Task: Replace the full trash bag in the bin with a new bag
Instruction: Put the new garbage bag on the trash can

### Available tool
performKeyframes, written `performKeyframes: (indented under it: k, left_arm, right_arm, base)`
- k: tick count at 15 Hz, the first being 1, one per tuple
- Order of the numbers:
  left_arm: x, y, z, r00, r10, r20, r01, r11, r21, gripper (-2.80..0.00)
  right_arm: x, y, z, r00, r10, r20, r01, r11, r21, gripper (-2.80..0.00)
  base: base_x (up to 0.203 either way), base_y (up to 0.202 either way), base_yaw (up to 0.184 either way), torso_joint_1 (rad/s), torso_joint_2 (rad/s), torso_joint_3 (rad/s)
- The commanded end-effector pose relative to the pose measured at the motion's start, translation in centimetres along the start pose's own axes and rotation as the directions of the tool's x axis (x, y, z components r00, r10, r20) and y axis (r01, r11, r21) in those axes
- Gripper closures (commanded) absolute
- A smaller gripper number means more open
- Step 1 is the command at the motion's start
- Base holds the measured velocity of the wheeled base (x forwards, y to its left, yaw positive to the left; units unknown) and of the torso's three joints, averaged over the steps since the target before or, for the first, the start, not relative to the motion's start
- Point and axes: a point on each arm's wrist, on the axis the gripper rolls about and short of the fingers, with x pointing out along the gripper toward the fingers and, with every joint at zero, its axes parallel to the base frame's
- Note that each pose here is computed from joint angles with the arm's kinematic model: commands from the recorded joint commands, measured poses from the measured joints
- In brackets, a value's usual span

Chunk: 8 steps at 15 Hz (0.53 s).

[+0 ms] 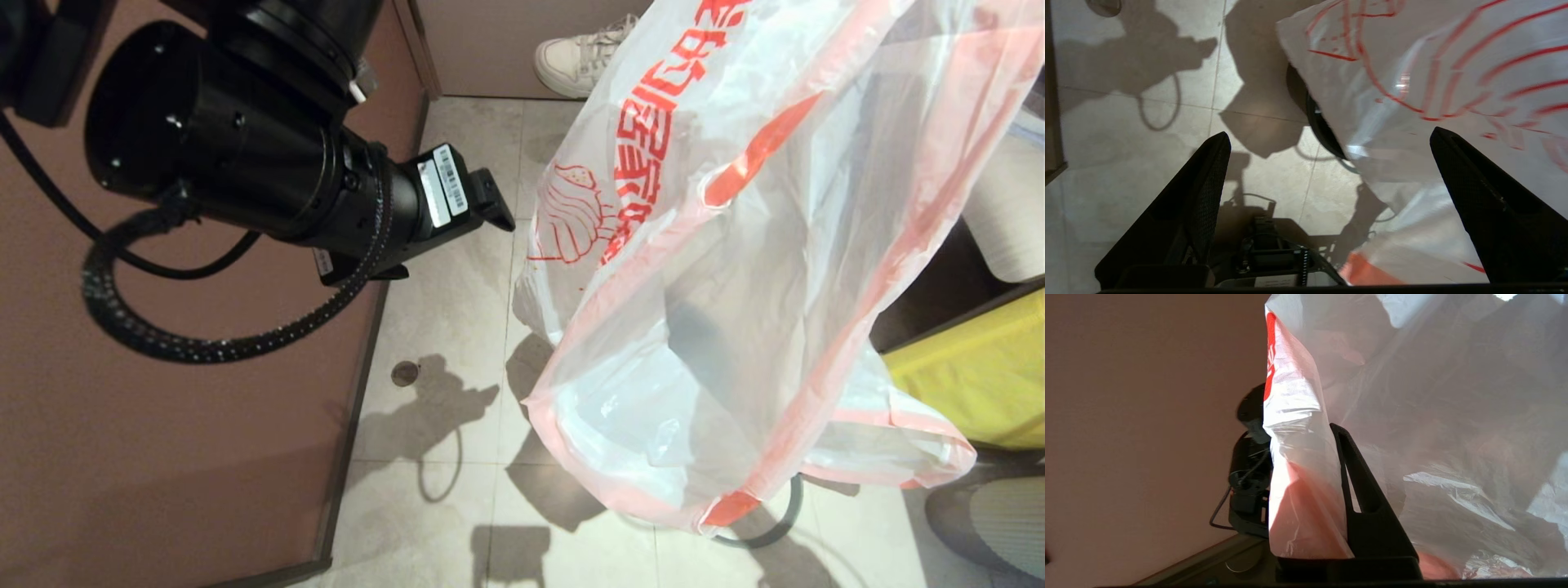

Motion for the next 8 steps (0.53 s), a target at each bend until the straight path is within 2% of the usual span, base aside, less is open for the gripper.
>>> performKeyframes:
  k: [1, 3, 8]
  left_arm:
    - [1.1, 0.3, -1.2, 0.998, 0.043, -0.044, -0.042, 0.999, 0.028, -2.8]
    - [2.9, 0.1, -3.1, 0.99, 0.115, -0.079, -0.109, 0.991, 0.081, -2.8]
    - [4.0, 0.9, -3.2, 0.982, 0.168, -0.087, -0.164, 0.985, 0.055, -2.8]
  right_arm:
    - [-1.2, 0.5, 0.0, 1.0, 0.028, 0.011, -0.028, 1.0, 0.005, 0.0]
    - [-1.3, 0.5, 0.0, 1.0, 0.029, 0.003, -0.029, 1.0, 0.008, 0.0]
    - [-2.1, 0.6, 0.2, 0.995, 0.072, -0.062, -0.064, 0.99, 0.126, 0.0]
  base:
    - [0.0, 0.0, 0.0, 0.0, 0.0, 0.0]
    - [0.0, 0.0, 0.0, 0.0, 0.0, 0.0]
    - [0.0, 0.0, 0.0, 0.0, 0.0, 0.0]
